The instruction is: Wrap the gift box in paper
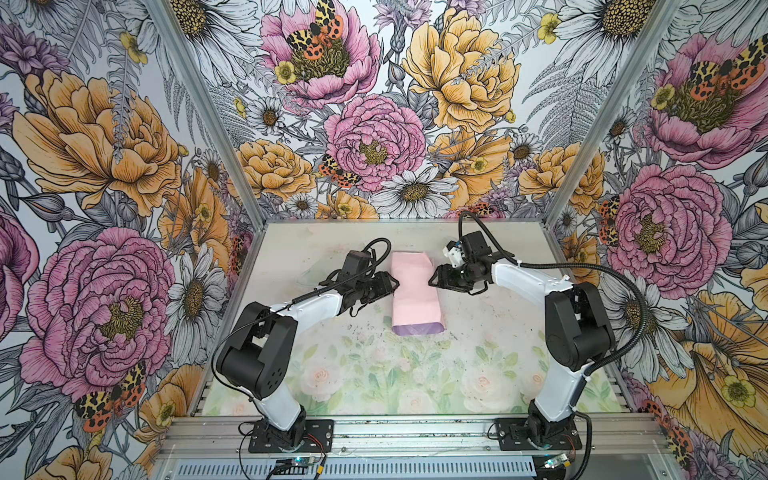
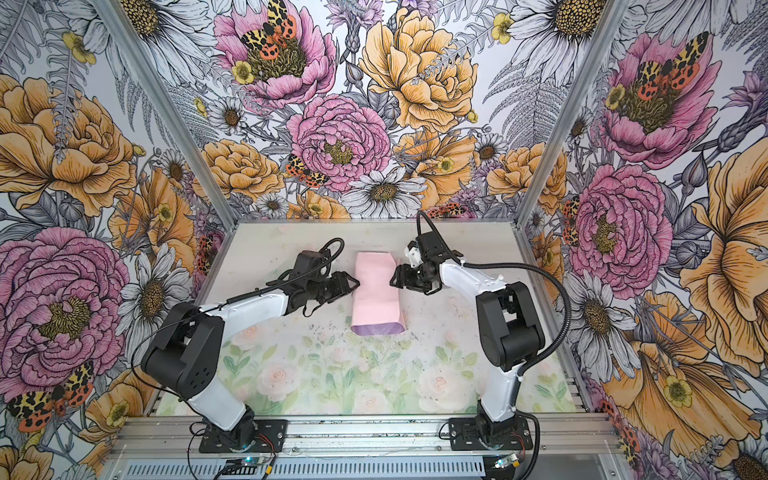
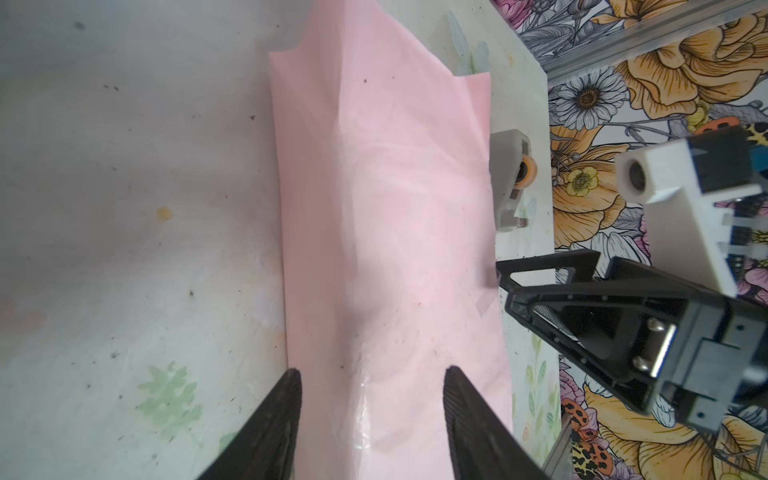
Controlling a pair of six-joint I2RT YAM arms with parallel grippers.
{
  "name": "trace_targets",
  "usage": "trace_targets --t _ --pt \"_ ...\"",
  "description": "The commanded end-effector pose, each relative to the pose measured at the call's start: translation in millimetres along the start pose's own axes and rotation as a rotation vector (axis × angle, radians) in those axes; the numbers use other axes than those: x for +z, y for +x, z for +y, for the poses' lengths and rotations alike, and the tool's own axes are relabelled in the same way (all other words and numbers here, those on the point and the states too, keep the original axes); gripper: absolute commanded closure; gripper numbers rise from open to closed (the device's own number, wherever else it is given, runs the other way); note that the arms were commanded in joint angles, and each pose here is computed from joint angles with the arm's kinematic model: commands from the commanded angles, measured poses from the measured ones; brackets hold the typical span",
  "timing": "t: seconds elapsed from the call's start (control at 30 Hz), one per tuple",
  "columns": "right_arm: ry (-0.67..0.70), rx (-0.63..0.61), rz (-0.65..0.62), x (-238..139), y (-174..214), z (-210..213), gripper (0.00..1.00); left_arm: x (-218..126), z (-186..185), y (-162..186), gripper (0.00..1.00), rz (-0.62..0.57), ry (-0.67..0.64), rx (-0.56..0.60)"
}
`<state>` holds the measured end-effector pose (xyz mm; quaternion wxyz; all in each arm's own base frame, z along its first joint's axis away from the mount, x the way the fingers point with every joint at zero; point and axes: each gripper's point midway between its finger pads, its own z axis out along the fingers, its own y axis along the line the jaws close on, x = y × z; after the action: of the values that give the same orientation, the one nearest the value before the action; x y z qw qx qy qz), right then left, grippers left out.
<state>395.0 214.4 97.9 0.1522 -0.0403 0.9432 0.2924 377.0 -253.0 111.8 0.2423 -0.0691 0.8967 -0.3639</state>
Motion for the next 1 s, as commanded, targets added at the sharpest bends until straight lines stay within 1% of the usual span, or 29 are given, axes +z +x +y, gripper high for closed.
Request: trace_targets --t 0.0,0.1,0.27,0.33,0.4,0.43,0.5,0.57,0.63,0.8,0.97 --pt "0.005 0.011 0.016 6.8 -3.1 2.3 0.40 8.8 -17.1 -3.4 0.44 -0.002 0.060 0.007" --pt "-0.001 0.016 0.029 10.4 -1.3 3.6 0.48 15.4 -17.7 -0.4 0.45 0.007 0.055 0.018" --pt "-0.021 0.020 0.052 15.5 6.1 13.1 0.64 25.1 -23.5 4.7 0.48 0.028 0.061 0.036" --pt "-0.023 0.024 0.054 15.0 8.2 16.0 0.66 25.8 -27.7 3.6 0.48 0.023 0.065 0.045" --pt "-0.019 0.025 0.048 12.2 9.0 17.8 0.66 26.0 -30.5 2.6 0.48 0.022 0.066 0.053" --pt "-0.017 0.023 0.040 8.8 8.1 18.8 0.64 25.7 -30.7 2.3 0.48 0.022 0.057 0.057" --pt "0.015 0.011 0.022 -0.9 5.9 16.6 0.55 23.8 -27.2 0.8 0.47 0.017 0.028 0.065" --pt "0.085 -0.010 0.004 -14.0 3.7 9.4 0.47 18.6 -24.1 -2.9 0.46 0.003 -0.005 0.079" --pt "0.128 -0.028 0.007 -23.0 4.3 5.5 0.44 13.6 -23.5 -5.0 0.45 -0.005 -0.023 0.089" --pt "0.144 -0.053 0.053 -24.2 8.2 4.7 0.45 8.0 -21.4 -7.8 0.44 -0.013 -0.035 0.093" --pt "0.162 -0.062 0.076 -16.8 4.0 0.4 0.54 12.5 -19.6 -3.2 0.45 0.001 -0.039 0.090"
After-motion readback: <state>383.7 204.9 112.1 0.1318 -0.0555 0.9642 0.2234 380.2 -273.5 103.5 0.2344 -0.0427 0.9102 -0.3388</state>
